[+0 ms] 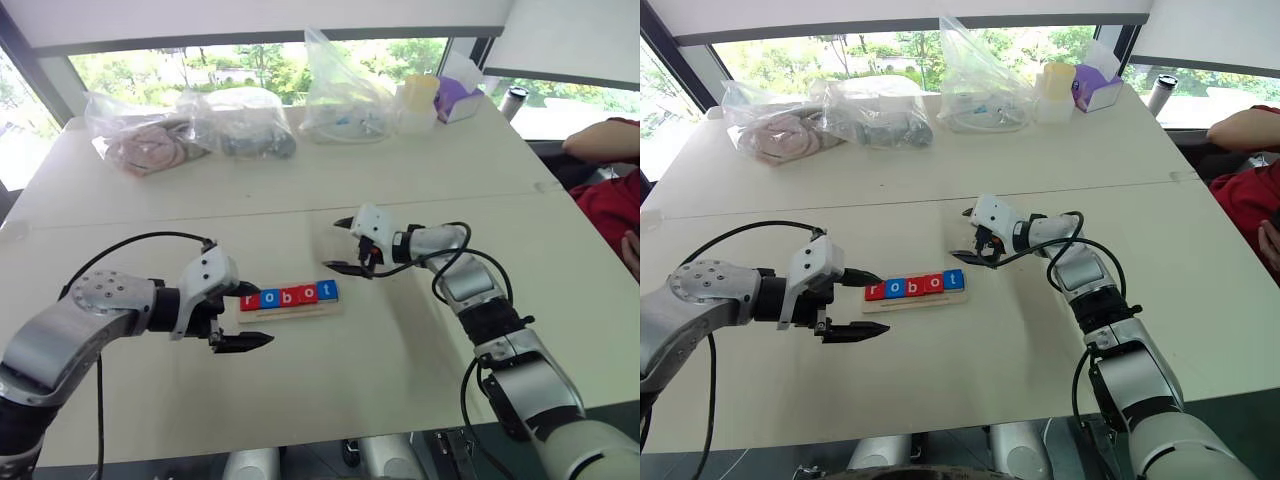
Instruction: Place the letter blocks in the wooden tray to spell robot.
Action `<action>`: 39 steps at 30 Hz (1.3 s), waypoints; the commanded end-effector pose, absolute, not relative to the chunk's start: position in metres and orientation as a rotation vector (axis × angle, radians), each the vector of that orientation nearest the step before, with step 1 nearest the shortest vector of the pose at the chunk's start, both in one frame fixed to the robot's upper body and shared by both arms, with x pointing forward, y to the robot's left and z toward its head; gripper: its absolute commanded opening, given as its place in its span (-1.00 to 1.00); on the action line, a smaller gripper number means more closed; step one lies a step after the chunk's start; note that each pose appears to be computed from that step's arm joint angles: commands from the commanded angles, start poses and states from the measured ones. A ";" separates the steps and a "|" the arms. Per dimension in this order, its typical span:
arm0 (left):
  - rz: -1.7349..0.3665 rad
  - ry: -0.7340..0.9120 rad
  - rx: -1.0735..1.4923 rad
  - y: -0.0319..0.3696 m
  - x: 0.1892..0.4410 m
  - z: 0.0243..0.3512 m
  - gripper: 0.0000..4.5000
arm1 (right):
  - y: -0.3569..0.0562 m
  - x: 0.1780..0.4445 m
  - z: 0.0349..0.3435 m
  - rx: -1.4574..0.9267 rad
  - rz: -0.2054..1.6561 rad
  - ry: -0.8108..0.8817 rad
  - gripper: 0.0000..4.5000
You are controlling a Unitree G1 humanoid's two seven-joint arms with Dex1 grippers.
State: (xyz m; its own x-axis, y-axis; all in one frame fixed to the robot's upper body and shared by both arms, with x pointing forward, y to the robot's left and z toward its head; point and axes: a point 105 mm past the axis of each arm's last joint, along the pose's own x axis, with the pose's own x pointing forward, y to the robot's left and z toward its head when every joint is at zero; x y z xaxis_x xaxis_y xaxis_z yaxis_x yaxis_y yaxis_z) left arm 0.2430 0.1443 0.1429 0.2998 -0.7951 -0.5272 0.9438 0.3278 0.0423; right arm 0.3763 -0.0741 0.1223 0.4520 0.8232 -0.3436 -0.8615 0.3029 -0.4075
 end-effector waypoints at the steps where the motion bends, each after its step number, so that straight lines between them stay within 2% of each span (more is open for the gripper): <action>1: -1.194 0.418 0.395 0.142 0.245 0.151 1.00 | -0.072 0.372 0.120 -0.636 1.160 0.056 0.99; 18: -1.172 0.435 0.380 0.151 0.248 0.140 1.00 | -0.063 0.353 0.122 -0.577 1.246 0.035 0.99; 27: -1.166 0.439 0.376 0.154 0.248 0.135 1.00 | -0.070 0.357 0.120 -0.657 1.172 0.039 0.99; 32: -1.169 0.438 0.375 0.153 0.248 0.134 1.00 | -0.079 0.374 0.122 -0.703 1.042 0.018 0.99; 36: -1.131 0.446 0.355 0.163 0.247 0.137 1.00 | -0.093 0.365 0.148 -0.544 1.014 0.009 0.99; 39: -1.064 0.472 0.332 0.184 0.242 0.141 1.00 | -0.104 0.335 0.165 -0.340 1.066 0.077 0.99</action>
